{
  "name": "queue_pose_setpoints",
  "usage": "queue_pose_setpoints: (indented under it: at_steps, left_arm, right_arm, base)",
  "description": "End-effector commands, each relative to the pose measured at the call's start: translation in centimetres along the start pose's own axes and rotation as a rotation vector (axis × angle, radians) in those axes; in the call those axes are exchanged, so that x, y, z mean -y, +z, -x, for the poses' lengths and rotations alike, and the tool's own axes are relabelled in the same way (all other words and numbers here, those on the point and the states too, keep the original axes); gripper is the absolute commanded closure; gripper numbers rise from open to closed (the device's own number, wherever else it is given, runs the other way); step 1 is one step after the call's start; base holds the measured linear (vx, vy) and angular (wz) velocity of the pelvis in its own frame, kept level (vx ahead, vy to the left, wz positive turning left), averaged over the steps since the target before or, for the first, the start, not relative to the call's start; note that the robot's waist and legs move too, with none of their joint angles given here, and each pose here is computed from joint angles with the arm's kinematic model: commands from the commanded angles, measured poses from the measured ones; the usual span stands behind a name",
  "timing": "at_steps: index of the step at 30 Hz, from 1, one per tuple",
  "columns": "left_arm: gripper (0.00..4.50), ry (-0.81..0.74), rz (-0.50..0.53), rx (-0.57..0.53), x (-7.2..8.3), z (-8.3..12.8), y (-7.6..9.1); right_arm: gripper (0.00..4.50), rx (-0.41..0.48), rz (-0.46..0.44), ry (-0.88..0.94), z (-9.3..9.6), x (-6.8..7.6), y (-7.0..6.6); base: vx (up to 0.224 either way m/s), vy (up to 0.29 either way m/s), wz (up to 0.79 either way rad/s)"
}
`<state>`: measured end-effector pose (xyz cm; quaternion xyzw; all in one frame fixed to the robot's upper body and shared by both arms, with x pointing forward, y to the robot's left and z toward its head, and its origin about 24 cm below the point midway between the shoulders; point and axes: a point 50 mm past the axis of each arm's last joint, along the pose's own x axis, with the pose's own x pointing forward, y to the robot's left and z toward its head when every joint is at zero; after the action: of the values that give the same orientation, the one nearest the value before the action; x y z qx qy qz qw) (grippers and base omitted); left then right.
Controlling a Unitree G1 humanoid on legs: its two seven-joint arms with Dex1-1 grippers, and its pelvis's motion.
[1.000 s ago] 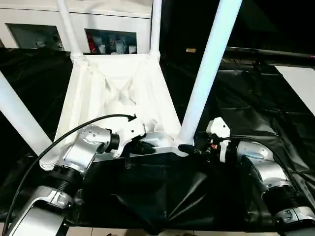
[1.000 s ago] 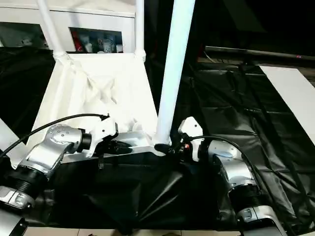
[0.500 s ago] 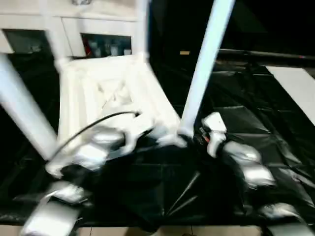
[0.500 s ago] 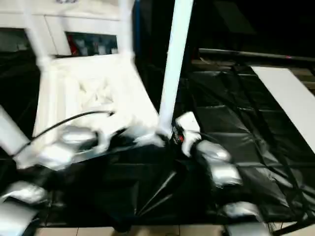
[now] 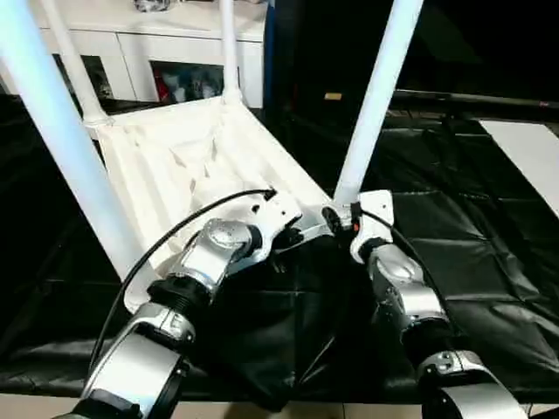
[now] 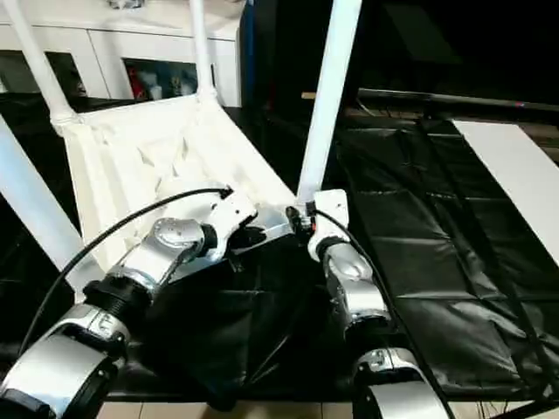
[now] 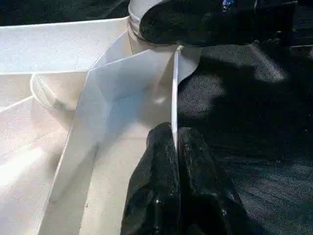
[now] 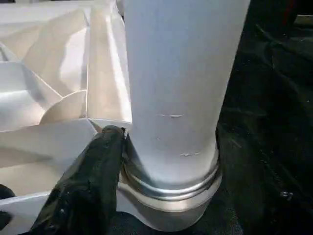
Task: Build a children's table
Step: Rotate leg to tighten
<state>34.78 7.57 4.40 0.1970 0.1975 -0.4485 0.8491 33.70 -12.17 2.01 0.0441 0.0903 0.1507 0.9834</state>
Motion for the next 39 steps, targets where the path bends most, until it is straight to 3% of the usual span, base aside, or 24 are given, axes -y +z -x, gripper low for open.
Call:
queue_pose_setpoints:
  at_steps: [1, 2, 6, 8, 9, 12, 15, 19, 24, 33, 39]
  left_arm:
    - [4.50, 0.045, 0.035, -0.062, -0.2, 0.4, -2.5]
    - [4.50, 0.017, 0.022, -0.051, -0.1, 0.5, -2.4]
    - [4.50, -0.053, 0.012, -0.007, 0.3, 0.9, -2.4]
    - [4.50, -0.179, -0.051, 0.022, 0.8, 1.7, -2.6]
    - [4.50, -0.179, -0.051, 0.022, 0.8, 1.7, -2.6]
    - [4.50, -0.378, -0.125, 0.030, 1.6, 3.2, -3.2]
    - [4.50, -0.451, -0.165, 0.022, 1.8, 3.9, -3.5]
    - [4.50, -0.550, -0.164, 0.018, 1.8, 5.3, -3.9]
    - [4.50, -0.582, -0.161, 0.022, 1.7, 6.0, -4.2]
    - [4.50, -0.670, -0.134, 0.031, 1.9, 7.7, -4.6]
    - [4.50, -0.615, -0.151, 0.034, 1.5, 8.3, -4.3]
  right_arm:
    - [1.19, 0.029, -0.016, 0.075, 0.5, 0.0, 0.2]
    - [0.81, 0.030, 0.003, 0.102, 0.8, 0.5, 0.4]
    - [0.77, 0.025, 0.027, 0.213, 2.2, 1.8, 0.8]
    - [0.77, 0.017, 0.074, 0.355, 4.4, 2.9, 1.1]
    - [0.77, 0.017, 0.074, 0.355, 4.4, 2.9, 1.1]
    - [0.77, -0.039, 0.127, 0.485, 7.3, 4.4, 0.8]
    - [0.77, -0.061, 0.131, 0.505, 8.3, 5.1, 0.7]
    - [0.77, -0.136, 0.125, 0.580, 11.1, 6.1, 0.0]
    - [0.77, -0.156, 0.151, 0.545, 11.4, 6.6, -0.2]
    - [0.77, -0.142, 0.155, 0.552, 10.8, 5.8, 0.1]
    - [0.77, -0.124, 0.158, 0.537, 10.5, 5.8, 0.3]
  base:
    - [0.000, 0.000, 0.00]
    - [0.000, 0.000, 0.00]
    - [0.000, 0.000, 0.00]
    - [0.000, 0.000, 0.00]
    - [0.000, 0.000, 0.00]
    - [0.000, 0.000, 0.00]
    - [0.000, 0.000, 0.00]
    - [0.000, 0.000, 0.00]
    - [0.000, 0.000, 0.00]
    - [0.000, 0.000, 0.00]
    - [0.000, 0.000, 0.00]
